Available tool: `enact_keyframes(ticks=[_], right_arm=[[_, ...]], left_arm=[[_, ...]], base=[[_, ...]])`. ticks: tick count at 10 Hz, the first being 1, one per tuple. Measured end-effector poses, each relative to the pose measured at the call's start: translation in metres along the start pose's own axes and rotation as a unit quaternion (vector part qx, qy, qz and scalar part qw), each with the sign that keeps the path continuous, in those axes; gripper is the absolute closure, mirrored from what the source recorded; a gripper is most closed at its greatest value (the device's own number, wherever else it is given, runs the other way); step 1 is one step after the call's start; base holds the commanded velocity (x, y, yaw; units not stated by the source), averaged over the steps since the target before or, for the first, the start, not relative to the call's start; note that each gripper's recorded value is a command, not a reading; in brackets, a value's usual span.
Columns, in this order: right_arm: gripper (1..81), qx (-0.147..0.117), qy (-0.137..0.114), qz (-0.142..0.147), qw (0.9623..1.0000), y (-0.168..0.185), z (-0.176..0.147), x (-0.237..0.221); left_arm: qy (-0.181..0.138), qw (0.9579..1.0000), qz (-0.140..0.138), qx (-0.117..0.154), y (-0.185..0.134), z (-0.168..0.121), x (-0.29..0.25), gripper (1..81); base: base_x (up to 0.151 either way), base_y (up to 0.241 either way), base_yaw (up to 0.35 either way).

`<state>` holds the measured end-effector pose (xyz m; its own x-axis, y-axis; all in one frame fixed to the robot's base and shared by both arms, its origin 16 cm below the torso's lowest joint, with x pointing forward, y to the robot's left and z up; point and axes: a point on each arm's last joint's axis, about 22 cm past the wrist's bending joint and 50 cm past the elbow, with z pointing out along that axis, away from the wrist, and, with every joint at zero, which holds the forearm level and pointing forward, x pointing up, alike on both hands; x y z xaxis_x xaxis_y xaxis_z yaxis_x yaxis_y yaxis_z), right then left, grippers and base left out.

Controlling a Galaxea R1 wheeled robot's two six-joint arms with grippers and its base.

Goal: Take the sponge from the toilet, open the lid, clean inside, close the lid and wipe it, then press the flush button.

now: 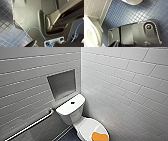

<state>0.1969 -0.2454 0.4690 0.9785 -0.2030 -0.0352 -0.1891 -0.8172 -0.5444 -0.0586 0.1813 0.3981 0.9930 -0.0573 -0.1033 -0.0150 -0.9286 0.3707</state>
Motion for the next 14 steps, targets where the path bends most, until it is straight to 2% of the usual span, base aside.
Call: enact_keyframes(ticks=[3, 8, 11, 14], right_arm=[[1.0, 0.004, -0.016, 0.018, 0.9997, 0.000, 0.023, 0.003], [1.0, 0.001, -0.028, 0.055, 0.9981, 0.017, 0.067, 0.042], [1.0, 0.005, 0.003, 0.058, 0.9983, 0.017, 0.081, 0.106], [1.0, -0.003, 0.037, 0.062, 0.9974, 0.032, 0.088, 0.162]], left_arm=[[-0.028, 0.9995, -0.010, -0.004, 0.002, 0.008, -0.015, 1.0], [-0.071, 0.9970, -0.028, -0.007, -0.004, 0.026, -0.027, 1.0], [-0.065, 0.9975, -0.027, -0.006, -0.012, 0.042, -0.008, 1.0], [-0.049, 0.9986, -0.020, -0.007, -0.019, 0.065, 0.020, 1.0]], base=[[0.000, 0.000, 0.000], [0.000, 0.000, 0.000], [0.000, 0.000, 0.000], [0.000, 0.000, 0.000]])
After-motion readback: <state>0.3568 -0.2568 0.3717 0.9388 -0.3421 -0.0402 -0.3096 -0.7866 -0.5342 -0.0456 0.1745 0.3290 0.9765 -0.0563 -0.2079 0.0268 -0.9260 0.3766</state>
